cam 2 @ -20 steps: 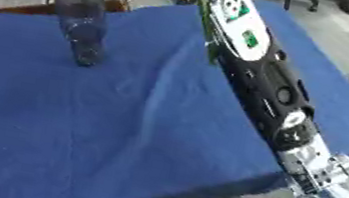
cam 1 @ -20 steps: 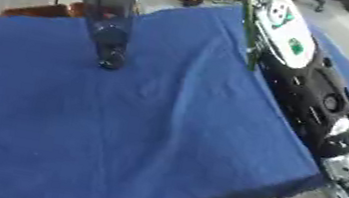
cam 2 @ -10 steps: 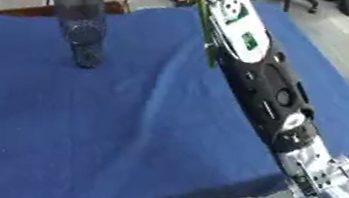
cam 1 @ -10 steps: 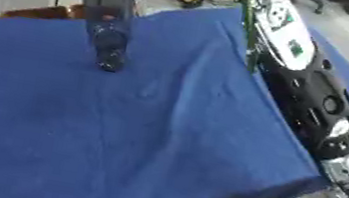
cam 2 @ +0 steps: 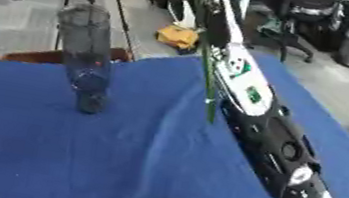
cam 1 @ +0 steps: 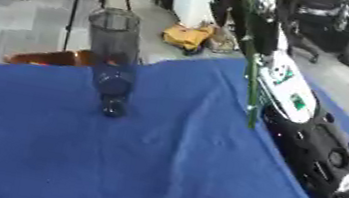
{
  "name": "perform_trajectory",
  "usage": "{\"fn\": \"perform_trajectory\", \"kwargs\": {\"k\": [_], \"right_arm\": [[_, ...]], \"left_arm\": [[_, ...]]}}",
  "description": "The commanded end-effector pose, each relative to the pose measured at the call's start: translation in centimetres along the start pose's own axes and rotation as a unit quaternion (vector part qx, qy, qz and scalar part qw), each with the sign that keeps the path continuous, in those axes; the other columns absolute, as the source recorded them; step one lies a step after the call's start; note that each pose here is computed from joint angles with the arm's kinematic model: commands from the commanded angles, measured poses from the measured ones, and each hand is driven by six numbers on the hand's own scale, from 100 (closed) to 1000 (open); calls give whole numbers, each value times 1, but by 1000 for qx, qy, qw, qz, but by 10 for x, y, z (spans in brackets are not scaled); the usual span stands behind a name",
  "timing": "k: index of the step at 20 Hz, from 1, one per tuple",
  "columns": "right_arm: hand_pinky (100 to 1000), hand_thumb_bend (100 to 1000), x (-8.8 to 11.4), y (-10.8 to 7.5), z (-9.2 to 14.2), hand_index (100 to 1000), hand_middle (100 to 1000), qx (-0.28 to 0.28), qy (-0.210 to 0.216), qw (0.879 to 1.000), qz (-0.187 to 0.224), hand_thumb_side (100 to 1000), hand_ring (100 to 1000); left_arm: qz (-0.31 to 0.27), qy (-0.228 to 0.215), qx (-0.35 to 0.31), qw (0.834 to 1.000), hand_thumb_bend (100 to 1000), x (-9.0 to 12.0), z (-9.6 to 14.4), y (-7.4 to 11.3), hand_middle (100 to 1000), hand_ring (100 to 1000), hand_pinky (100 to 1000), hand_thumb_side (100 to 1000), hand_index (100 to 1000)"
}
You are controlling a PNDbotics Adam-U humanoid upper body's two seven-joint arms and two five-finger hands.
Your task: Arrange flowers into the vase.
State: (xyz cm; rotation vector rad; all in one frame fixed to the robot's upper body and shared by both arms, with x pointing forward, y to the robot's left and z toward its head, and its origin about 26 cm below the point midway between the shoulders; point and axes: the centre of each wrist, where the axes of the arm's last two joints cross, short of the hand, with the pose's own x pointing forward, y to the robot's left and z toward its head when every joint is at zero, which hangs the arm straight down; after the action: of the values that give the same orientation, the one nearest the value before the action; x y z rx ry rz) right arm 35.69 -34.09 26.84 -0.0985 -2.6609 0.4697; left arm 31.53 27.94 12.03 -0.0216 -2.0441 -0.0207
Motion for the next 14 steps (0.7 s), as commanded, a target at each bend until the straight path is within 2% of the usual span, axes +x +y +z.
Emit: {"fn": "perform_trajectory", "kwargs": {"k": [1, 13, 14], "right_arm": [[100, 100, 8, -9, -9, 339, 100, 7, -18, 1000, 12, 898, 207], [100, 100, 8, -8, -8, 348, 100, 9, -23, 1000, 10, 882, 219], [100, 100, 8, -7, -8, 403, 100, 10, -26, 1000, 9, 693, 294]], "left_arm": [[-15, -12, 0, 1000, 307, 8, -3, 6, 607, 554, 496, 947, 823], [-15, -12, 0, 1000, 307, 8, -3, 7, 607, 554, 496, 947, 823], [-15, -12, 0, 1000, 310, 8, -3, 7, 606, 553, 495, 947, 823]]}}
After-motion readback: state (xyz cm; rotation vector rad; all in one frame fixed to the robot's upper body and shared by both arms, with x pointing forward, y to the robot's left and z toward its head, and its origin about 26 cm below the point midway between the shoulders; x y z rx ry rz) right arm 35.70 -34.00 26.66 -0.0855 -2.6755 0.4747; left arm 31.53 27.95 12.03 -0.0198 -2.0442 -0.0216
